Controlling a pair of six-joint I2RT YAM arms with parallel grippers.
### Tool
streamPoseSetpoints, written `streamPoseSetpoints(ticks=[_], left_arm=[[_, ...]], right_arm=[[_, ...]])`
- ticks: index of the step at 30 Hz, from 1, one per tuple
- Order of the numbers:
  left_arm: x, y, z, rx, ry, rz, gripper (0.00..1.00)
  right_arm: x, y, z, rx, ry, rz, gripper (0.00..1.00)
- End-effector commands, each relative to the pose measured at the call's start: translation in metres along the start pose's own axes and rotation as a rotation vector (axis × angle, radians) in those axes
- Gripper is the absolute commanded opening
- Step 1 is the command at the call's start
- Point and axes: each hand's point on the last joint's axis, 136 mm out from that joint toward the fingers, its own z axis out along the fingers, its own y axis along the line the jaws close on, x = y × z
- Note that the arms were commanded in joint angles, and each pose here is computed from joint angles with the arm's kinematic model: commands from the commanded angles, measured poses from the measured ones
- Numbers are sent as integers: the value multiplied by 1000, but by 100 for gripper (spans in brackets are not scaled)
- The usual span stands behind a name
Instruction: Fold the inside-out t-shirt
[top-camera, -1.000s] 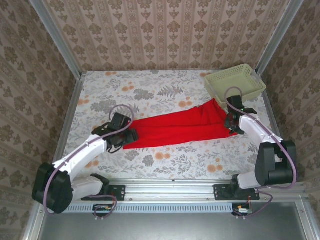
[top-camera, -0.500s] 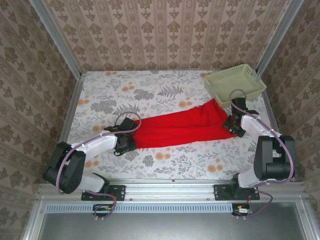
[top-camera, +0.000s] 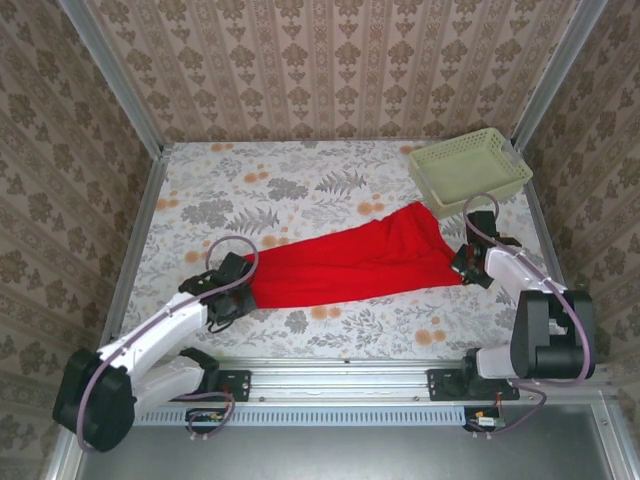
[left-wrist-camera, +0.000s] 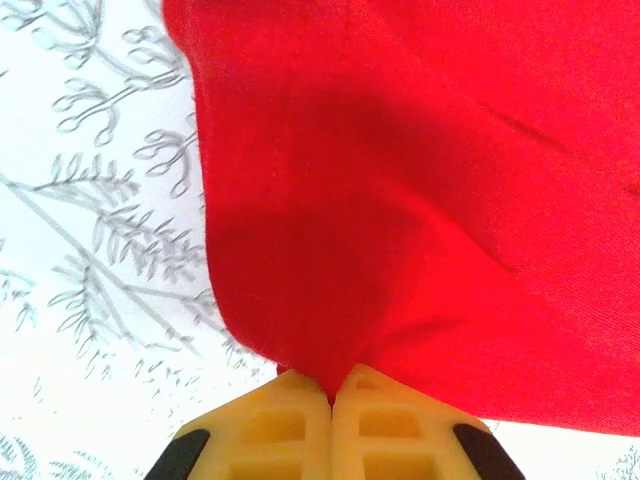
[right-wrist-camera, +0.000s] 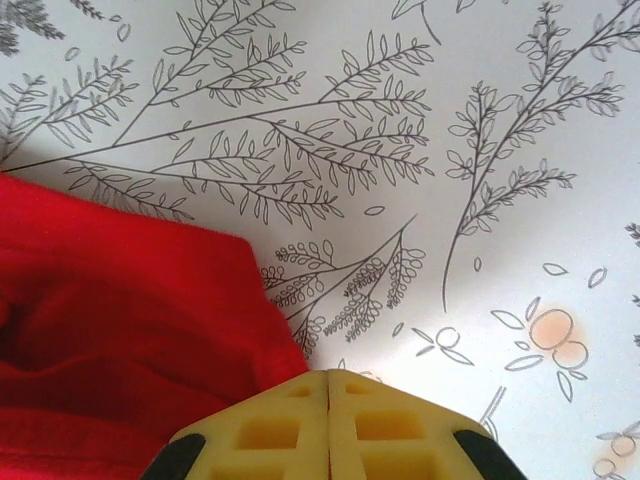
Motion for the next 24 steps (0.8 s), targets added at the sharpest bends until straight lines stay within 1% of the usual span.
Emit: streamPoseSetpoints(ticks=[1,2,3,5,8,10,11,12,15,18,21,24], left_arm=[[22,23,3,-55,81,-45,17],[23,24,2,-57,85,-50,27],[22,24,0,-57,80,-51,37],[11,22,-10,-46,43,-45,48],[-19,8,-34,-2,-60,-19,57],[-38,-19,-41,102,-89,16,60],[-44,-38,-42,165,-79,43,61],[-53,-47,-39,200,-72,38,61],[-68,-70,-27,263,-59,66,61],[-74,-74,-6,283,-21,43,61],[-75,-60,20,256,39,-13,61],[-70,-37,42,194,95,-77,60]], right_arm=[[4,-11,-9,24,-8,4,11],[2,-8,-14,4,-17,4,14],[0,-1,-20,-39,-27,-2,21],[-4,13,-32,-113,-43,-17,37],[-13,34,-48,-168,-73,-94,67],[-15,49,-50,-188,-63,-148,80],[-16,57,-49,-182,-62,-183,87],[-17,62,-47,-168,-61,-205,92],[-14,80,-32,-144,-29,-273,99],[-7,100,-19,-126,-5,-367,100],[-5,110,-6,-68,5,-443,100],[-4,113,7,-29,13,-474,100]])
